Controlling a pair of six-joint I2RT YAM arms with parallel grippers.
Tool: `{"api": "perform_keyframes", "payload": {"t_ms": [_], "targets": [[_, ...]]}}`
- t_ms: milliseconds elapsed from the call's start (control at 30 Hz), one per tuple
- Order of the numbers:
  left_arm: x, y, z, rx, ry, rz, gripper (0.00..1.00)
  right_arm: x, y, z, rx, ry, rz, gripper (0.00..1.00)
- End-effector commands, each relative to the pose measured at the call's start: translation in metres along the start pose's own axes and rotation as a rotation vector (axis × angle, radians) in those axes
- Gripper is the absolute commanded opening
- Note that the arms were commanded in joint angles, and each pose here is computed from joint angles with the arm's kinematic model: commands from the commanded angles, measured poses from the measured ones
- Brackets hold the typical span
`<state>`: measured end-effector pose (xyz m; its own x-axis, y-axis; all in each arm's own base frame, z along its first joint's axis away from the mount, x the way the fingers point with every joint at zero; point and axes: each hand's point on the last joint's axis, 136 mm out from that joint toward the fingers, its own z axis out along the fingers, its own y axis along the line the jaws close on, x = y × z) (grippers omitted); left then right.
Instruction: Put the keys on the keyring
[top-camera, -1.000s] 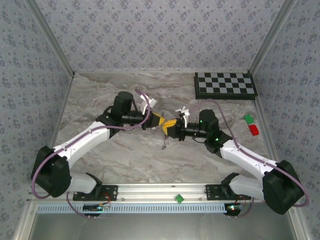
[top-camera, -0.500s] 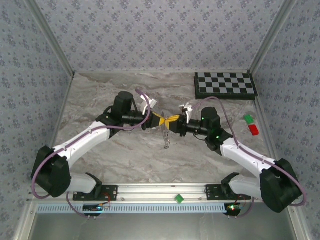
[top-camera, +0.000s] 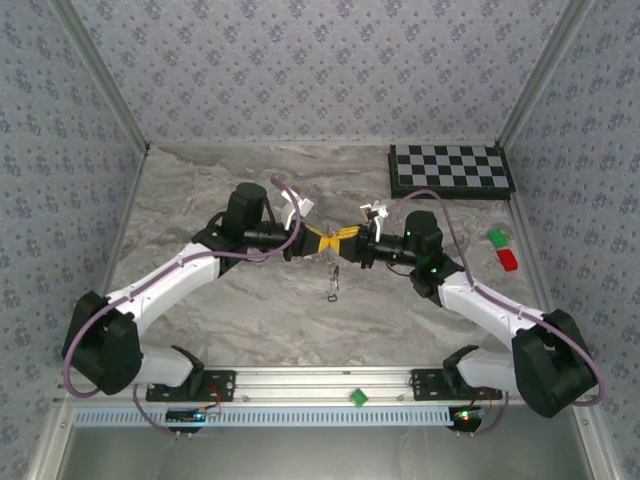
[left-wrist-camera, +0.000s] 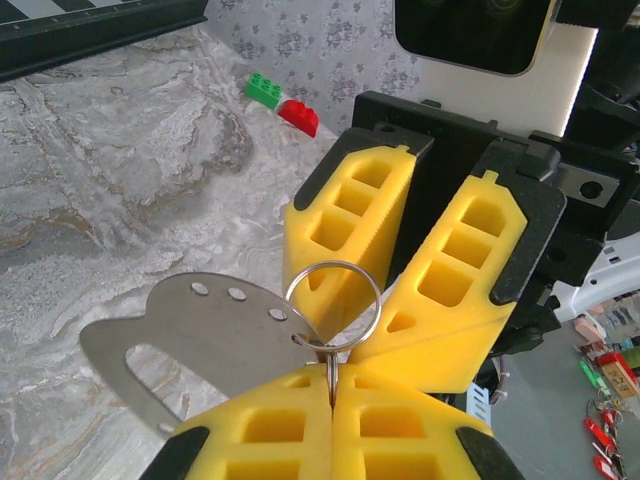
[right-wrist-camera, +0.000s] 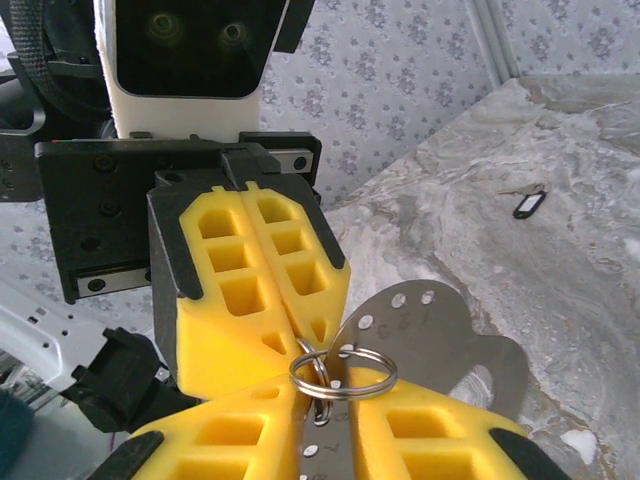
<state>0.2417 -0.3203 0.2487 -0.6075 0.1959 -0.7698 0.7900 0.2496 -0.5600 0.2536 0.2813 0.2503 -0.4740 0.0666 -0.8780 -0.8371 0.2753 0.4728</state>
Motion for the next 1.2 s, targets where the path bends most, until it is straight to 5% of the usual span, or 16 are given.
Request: {"api": "perform_keyframes", "payload": {"t_ms": [0,67,133,300,500,1033,1167], "targets": [[-0.014,-0.018,0.002,0.069,-0.023,0.052,0.00,-0.014,0.017,0.003,-0.090,-0.021,-0.028,0.17],[-0.015,-0.019,0.003,0.073,-0.021,0.050,0.00,-0.014,0.019,0.004,-0.106,-0.019,-0.027,0.15],[-0.015,-0.019,0.004,0.076,-0.020,0.047,0.00,-0.013,0.023,0.005,-0.125,-0.014,-0.037,0.00],[-0.015,-0.018,0.004,0.071,-0.021,0.046,0.00,-0.012,0.020,0.005,-0.115,-0.016,-0.038,0.00],[-0.014,-0.014,0.002,0.053,-0.022,0.040,0.14,-0.016,0.011,-0.001,-0.077,-0.046,-0.025,0.00],[-0.014,-0.011,0.000,0.035,-0.034,0.031,0.00,-0.009,0.012,0.002,-0.099,-0.017,-0.025,0.00],[-0.012,-0.012,0.001,0.052,-0.023,0.030,0.00,-0.007,0.016,0.005,-0.108,-0.005,-0.034,0.12]]}}
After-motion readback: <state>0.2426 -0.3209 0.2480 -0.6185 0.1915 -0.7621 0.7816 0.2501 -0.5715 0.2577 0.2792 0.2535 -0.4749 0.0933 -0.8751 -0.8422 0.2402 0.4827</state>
